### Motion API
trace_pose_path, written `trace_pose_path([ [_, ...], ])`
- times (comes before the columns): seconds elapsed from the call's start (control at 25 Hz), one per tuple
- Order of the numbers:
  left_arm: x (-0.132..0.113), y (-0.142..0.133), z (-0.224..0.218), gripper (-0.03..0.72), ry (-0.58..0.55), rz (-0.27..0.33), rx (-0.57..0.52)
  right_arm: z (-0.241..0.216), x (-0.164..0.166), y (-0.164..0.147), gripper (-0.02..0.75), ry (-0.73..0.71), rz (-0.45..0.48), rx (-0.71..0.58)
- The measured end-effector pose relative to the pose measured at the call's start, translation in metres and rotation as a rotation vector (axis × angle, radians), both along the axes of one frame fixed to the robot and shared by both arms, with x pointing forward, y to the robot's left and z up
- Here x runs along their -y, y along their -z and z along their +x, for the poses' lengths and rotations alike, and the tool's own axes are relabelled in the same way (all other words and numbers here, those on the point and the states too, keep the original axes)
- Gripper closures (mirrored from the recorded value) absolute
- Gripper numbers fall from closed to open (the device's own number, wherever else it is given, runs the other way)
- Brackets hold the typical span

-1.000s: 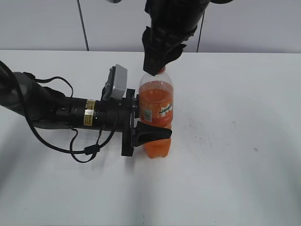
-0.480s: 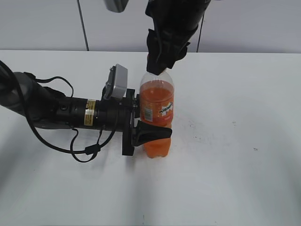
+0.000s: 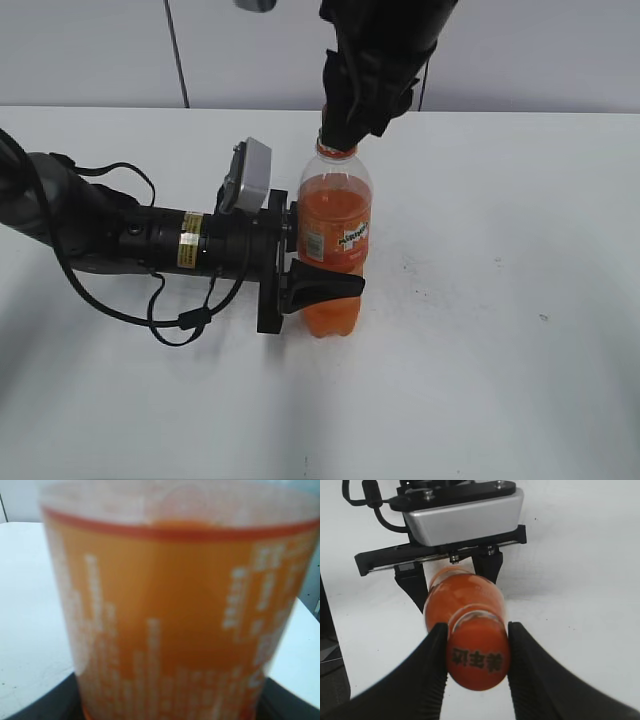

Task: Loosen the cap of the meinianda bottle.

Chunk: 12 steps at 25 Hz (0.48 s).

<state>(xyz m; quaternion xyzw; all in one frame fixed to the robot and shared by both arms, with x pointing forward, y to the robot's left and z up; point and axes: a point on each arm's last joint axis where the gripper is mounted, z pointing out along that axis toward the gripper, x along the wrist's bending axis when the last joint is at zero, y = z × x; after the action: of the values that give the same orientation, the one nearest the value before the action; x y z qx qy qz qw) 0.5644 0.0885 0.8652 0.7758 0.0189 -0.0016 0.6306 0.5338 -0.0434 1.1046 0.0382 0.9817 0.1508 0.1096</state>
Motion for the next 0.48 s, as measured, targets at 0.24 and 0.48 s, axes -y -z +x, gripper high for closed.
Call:
trace_pose_path([
  [0.24,0.0,0.0,0.0,0.281,0.001,0.001,0.0,-0.003,0.003,-0.008,0.465,-0.03,0.006,0.027],
  [0.48,0.0,0.0,0.0,0.281,0.001,0.001,0.0,-0.002,0.002,-0.017,0.465,0.006,0.032,0.041],
])
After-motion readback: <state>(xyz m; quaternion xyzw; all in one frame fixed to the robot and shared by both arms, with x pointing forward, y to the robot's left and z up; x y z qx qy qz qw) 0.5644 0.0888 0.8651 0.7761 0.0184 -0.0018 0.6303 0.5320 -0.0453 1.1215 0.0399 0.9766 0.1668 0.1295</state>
